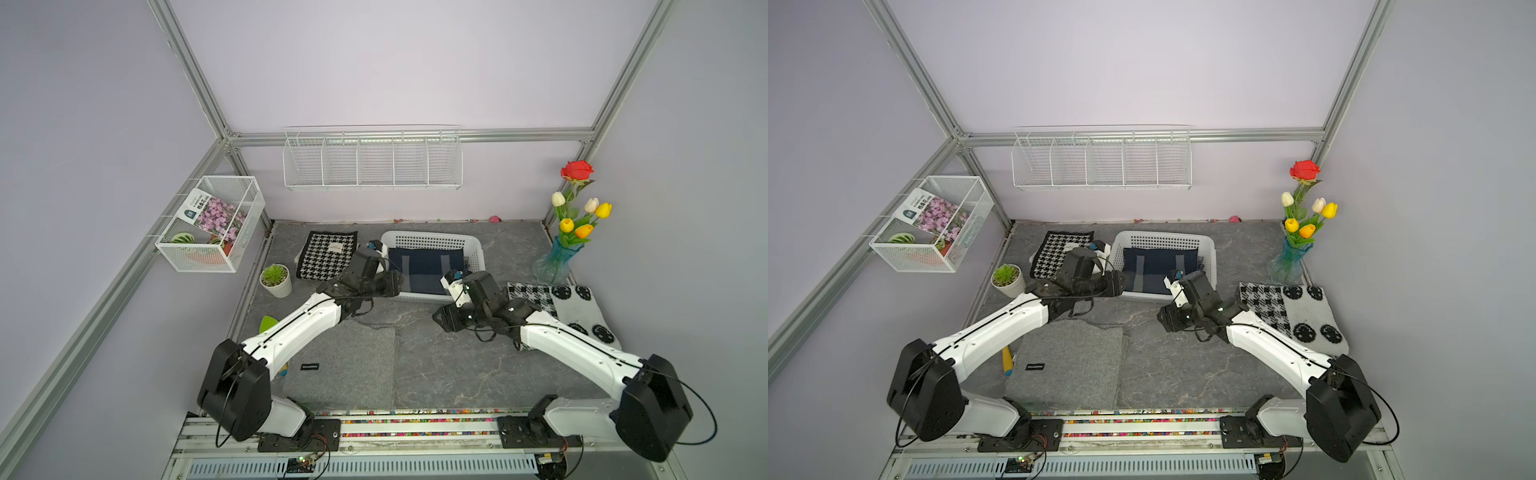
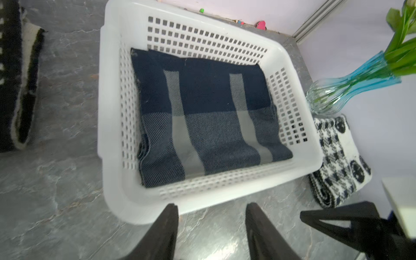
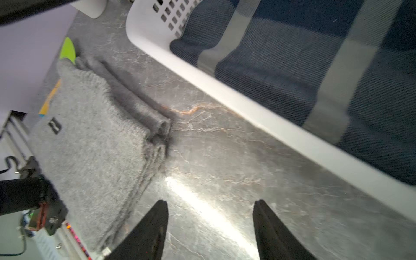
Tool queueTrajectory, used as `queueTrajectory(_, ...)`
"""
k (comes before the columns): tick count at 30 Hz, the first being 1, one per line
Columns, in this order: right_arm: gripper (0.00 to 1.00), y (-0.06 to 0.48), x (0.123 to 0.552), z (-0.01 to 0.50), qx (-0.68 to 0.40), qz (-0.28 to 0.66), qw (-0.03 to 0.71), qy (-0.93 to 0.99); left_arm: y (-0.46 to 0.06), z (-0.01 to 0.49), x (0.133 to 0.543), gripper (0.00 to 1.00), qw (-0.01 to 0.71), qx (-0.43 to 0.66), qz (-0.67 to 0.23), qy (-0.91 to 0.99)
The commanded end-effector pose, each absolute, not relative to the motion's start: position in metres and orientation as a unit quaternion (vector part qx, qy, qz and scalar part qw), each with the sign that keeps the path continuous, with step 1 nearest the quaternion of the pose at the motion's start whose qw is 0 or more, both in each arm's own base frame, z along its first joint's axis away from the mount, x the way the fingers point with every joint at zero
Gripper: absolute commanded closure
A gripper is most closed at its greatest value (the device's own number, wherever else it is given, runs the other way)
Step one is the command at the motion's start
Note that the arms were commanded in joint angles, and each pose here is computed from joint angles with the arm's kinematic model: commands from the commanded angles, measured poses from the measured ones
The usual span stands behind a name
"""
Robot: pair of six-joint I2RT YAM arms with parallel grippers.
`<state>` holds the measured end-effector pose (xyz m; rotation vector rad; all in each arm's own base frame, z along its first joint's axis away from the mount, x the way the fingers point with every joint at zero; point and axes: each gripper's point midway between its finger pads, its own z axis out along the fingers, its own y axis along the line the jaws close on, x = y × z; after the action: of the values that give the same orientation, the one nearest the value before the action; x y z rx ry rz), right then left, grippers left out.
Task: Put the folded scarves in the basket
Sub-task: Move the scarf to the center of the board.
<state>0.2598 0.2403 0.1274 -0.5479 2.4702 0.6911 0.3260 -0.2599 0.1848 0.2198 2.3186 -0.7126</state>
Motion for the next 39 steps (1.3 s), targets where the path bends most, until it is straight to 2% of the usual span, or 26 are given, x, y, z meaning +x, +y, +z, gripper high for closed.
queueTrajectory(1,0.34,0.273,0.254,0.129,-0.209,0.34,0.262,0.878,-0.244,0.182,0.314,0.46,0.372,0.075,-0.275,0.883)
queueTrajectory(2,0.3,0.278,0.252,0.122,-0.212,0.341,0.254,0.88,-0.238,0.176,0.308,0.45,0.377,0.073,-0.275,0.882)
queueTrajectory(4,0.02,0.29,0.245,0.113,-0.232,0.335,0.231,0.884,-0.227,0.168,0.3,0.44,0.39,0.071,-0.268,0.878)
queueTrajectory(12,0.06,0.323,0.228,0.088,-0.287,0.313,0.209,0.881,-0.209,0.145,0.288,0.39,0.405,0.059,-0.255,0.876)
queueTrajectory(23,0.09,0.365,0.212,0.053,-0.331,0.28,0.167,0.886,-0.192,0.149,0.293,0.38,0.425,0.037,-0.218,0.878)
queueTrajectory(29,0.16,0.373,0.206,0.029,-0.343,0.249,0.14,0.895,-0.194,0.146,0.294,0.38,0.419,0.037,-0.217,0.881)
queueTrajectory(32,0.23,0.373,0.203,0.021,-0.347,0.236,0.128,0.899,-0.195,0.144,0.294,0.37,0.416,0.038,-0.217,0.882)
queueTrajectory(39,0.63,0.355,0.205,0.02,-0.356,0.192,0.132,0.905,-0.195,0.141,0.295,0.37,0.415,0.037,-0.212,0.884)
